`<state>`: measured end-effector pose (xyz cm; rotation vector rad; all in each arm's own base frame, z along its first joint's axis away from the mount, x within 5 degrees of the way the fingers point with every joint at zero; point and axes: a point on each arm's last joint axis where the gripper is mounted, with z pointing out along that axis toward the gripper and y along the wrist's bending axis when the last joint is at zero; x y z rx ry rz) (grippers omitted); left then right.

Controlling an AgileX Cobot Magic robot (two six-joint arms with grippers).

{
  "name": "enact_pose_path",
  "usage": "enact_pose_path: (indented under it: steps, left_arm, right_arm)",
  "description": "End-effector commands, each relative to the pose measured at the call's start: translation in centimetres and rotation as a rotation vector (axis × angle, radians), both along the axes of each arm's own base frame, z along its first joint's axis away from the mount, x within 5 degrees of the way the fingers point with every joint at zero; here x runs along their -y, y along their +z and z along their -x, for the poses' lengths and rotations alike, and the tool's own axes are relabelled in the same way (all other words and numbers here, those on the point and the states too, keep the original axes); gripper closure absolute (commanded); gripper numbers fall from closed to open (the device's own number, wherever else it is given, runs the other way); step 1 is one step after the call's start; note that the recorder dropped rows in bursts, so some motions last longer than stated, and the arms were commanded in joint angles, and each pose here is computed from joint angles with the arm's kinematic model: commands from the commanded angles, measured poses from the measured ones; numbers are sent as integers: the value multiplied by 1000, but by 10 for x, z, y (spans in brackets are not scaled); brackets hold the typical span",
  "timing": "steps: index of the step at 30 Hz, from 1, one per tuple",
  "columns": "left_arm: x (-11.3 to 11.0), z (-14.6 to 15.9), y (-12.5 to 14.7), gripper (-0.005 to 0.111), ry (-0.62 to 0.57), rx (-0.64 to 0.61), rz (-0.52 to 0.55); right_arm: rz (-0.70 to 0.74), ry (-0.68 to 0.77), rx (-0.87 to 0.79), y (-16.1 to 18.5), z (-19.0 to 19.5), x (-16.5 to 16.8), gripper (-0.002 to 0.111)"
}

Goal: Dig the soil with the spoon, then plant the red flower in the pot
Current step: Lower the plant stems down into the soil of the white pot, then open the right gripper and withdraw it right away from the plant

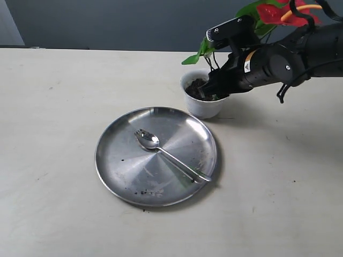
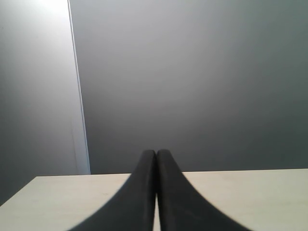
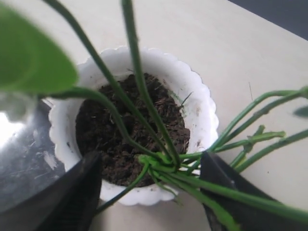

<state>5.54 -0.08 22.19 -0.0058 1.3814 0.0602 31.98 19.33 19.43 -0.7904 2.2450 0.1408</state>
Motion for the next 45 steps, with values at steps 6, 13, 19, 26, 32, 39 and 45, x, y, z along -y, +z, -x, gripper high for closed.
enact_pose_path:
  steps: [6, 13, 19, 26, 32, 39, 45]
  left_arm:
    - [1, 1, 2, 106, -13, 14, 10]
    - [1, 1, 2, 106, -13, 14, 10]
    - [1, 1, 2, 106, -13, 14, 10]
    - [1, 1, 2, 106, -13, 14, 10]
    - [1, 1, 2, 106, -13, 14, 10]
    - [1, 1, 2, 106, -13, 14, 10]
    - [1, 1, 2, 106, -13, 14, 10]
  right_arm:
    - [28, -24, -20, 12, 6, 9, 44]
    - [35, -76, -96, 19, 14, 15, 44]
    - [60, -119, -192, 17, 22, 20, 44]
    - [58, -140, -226, 31, 32, 25, 44]
    - [179, -171, -364, 32, 49, 39, 47]
    - [212, -200, -488, 20, 87, 59, 87]
    - [63, -229, -566, 34, 138, 76, 108]
